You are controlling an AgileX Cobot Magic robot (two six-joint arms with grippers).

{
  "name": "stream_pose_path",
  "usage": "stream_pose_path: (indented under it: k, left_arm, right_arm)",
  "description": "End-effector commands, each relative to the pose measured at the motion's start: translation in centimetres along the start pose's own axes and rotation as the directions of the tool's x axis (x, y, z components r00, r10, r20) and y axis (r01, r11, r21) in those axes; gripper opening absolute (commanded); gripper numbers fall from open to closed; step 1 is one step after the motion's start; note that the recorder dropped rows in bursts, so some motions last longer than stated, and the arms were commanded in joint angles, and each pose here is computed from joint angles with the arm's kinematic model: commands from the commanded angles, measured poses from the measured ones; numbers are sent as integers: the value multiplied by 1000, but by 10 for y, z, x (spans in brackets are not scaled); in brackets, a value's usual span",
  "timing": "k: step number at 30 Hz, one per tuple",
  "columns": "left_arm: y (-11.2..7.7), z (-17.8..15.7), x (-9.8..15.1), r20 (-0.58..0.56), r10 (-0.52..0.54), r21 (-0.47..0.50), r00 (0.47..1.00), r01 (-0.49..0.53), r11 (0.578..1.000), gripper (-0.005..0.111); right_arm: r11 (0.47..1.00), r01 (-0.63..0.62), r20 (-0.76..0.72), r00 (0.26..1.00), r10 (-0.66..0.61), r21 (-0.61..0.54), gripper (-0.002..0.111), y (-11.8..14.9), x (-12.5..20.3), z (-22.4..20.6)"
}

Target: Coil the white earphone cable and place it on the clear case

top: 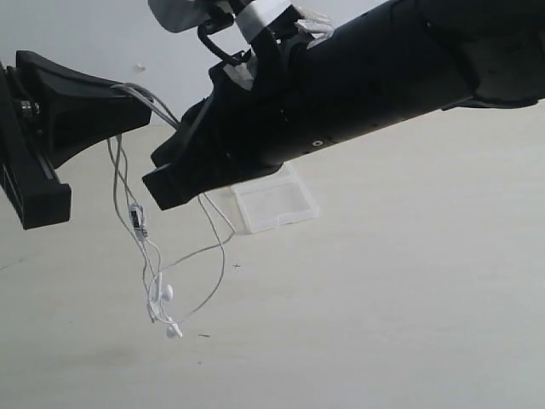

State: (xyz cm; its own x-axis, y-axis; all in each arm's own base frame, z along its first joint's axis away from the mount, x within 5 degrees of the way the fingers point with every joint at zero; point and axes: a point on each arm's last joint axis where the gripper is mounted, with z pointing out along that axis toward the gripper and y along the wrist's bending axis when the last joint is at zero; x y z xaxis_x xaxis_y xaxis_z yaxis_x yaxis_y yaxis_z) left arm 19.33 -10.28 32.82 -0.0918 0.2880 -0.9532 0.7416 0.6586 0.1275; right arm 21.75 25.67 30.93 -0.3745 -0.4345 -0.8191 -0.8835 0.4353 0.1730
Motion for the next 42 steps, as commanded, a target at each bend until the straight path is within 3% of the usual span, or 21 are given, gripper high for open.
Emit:
stream_pose_path:
  k: [1, 8, 22, 42]
  left_arm:
    - [0, -3, -4, 18, -9, -9, 1000, 9, 1000, 0]
    - [0, -11, -9, 45, 8, -47, 999, -6, 999, 0]
    - [2, -12, -9, 43, 8, -74, 999, -4, 997, 0]
    - [-2, -20, -15, 74, 20, -72, 997, -15, 997, 0]
  right_arm:
    - [1000, 4, -10, 1000, -4, 26, 0, -2, 1, -1]
    - [998, 15, -53, 999, -11, 66, 0, -5, 5, -1]
    - [996, 81, -79, 994, -79, 26, 0, 7, 2, -25]
    - [991, 122, -138, 984, -113, 61, 0, -4, 11, -8]
